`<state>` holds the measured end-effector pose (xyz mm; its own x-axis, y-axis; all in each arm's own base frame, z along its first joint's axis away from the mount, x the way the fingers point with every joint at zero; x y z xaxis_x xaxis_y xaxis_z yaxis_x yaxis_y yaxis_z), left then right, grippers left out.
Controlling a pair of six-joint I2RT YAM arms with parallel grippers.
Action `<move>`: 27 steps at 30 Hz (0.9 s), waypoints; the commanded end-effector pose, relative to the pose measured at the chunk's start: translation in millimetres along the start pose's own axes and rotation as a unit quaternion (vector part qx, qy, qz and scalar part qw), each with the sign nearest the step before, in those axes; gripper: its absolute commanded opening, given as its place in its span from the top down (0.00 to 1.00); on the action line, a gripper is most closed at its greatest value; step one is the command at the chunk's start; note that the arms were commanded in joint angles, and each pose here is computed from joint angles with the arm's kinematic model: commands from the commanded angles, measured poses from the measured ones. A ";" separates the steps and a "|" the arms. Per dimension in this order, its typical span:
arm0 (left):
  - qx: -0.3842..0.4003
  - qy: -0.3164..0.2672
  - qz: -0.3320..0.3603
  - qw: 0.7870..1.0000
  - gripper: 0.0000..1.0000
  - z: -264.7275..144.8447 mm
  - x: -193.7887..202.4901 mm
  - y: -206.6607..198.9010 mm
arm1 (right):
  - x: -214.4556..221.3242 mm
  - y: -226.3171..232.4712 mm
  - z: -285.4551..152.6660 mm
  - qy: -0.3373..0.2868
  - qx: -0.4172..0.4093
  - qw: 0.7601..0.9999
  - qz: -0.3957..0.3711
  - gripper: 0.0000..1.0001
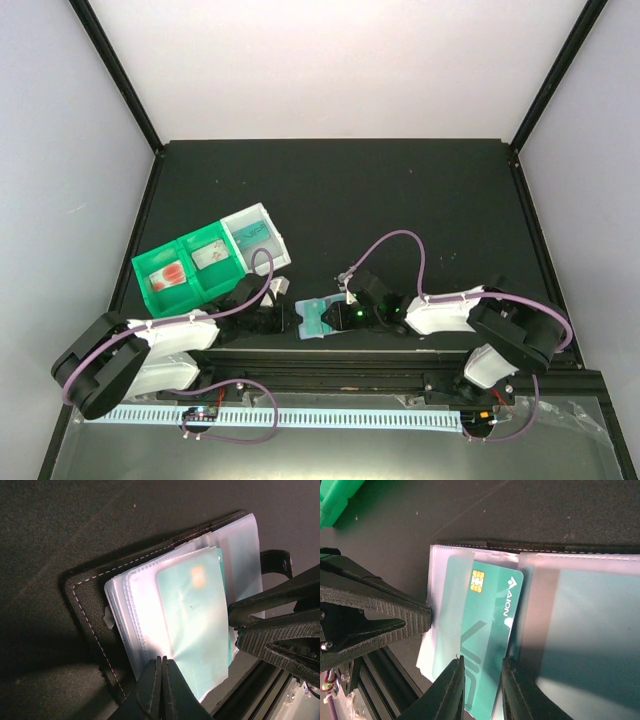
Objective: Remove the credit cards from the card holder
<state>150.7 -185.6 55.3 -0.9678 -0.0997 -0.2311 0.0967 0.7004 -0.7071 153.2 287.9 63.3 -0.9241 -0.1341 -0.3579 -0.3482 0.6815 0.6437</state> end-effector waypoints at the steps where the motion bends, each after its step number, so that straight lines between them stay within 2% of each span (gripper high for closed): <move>1: -0.022 -0.003 0.002 1.000 0.98 0.4 3.7 9.6 | -4.3 -1.2 3.0 -0.006 0.005 1.000 0.004 0.79; 19: -0.014 -0.004 0.001 1.000 0.98 -0.9 2.1 5.5 | -4.4 0.3 -0.3 -0.023 -0.013 0.998 0.049 0.76; 27: 0.013 -0.013 0.005 1.000 0.86 -10.7 -3.0 -11.5 | -3.4 -2.9 -1.3 -0.023 -0.002 0.998 0.050 0.75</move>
<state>150.2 -183.7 63.1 -0.9623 -0.1124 -0.2476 0.1022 0.6942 -0.7125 155.1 289.0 65.3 -0.9450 -0.0594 -0.3216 -0.2751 0.6762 0.6834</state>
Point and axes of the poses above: each gripper's point midway between its finger pads, its own z axis out along the fingers, its own y axis along the line the jaws close on, x = y × z, the point moved 5 cm from there along -z, back along the fingers, and after that the axes turned 2 degrees about -z, right-handed, at the moved point
